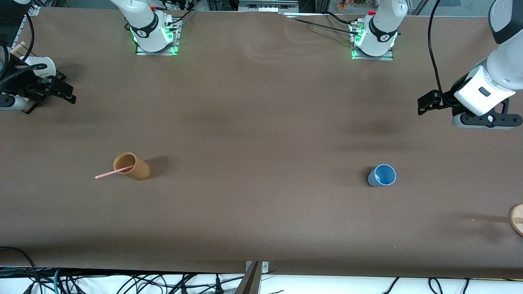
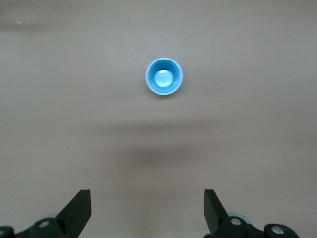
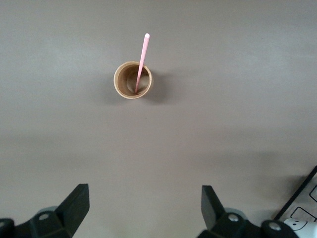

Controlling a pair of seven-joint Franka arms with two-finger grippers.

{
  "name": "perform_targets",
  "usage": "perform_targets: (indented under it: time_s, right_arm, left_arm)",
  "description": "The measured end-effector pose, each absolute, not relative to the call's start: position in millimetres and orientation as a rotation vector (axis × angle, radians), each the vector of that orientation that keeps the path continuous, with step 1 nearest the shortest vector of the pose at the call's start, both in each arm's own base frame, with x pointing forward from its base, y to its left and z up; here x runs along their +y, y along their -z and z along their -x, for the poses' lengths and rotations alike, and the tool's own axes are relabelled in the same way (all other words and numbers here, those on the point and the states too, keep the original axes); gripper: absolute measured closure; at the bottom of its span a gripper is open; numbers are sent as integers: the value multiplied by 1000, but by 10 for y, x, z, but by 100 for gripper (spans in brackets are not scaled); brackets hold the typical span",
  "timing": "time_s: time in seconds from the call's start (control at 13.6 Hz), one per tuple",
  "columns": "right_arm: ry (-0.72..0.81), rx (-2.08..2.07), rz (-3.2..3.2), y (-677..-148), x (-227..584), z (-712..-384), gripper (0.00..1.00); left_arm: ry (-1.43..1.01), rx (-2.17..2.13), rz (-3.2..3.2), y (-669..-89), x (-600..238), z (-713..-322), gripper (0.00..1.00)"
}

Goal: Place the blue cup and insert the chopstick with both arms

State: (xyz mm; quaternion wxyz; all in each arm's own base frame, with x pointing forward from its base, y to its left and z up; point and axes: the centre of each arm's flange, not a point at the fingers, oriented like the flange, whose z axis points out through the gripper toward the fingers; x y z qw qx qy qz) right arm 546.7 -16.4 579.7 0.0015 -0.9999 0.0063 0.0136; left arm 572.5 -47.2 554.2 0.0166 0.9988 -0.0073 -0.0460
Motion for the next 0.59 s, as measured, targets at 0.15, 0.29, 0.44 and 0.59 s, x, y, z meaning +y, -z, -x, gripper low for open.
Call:
perform_targets:
  time_s: [0.15,0.29,0.44,0.59]
  right_arm:
    - [-43,20,3138,-5797,-164,-5467,0]
    - [-43,19,3138,-5797,-164,-5467,0]
    - [-43,19,3139,-5797,-165,-5467,0]
    - [-43,18,3139,-5796,-166,-5468,0]
  left_arm:
    - [155,-25,-3086,-5467,-514,-5765,0]
    - [165,-37,-3085,-5377,-569,-5807,0]
    - [188,-49,-3084,-5140,-635,-5914,0]
    - [217,-50,-3082,-4745,-668,-6067,0]
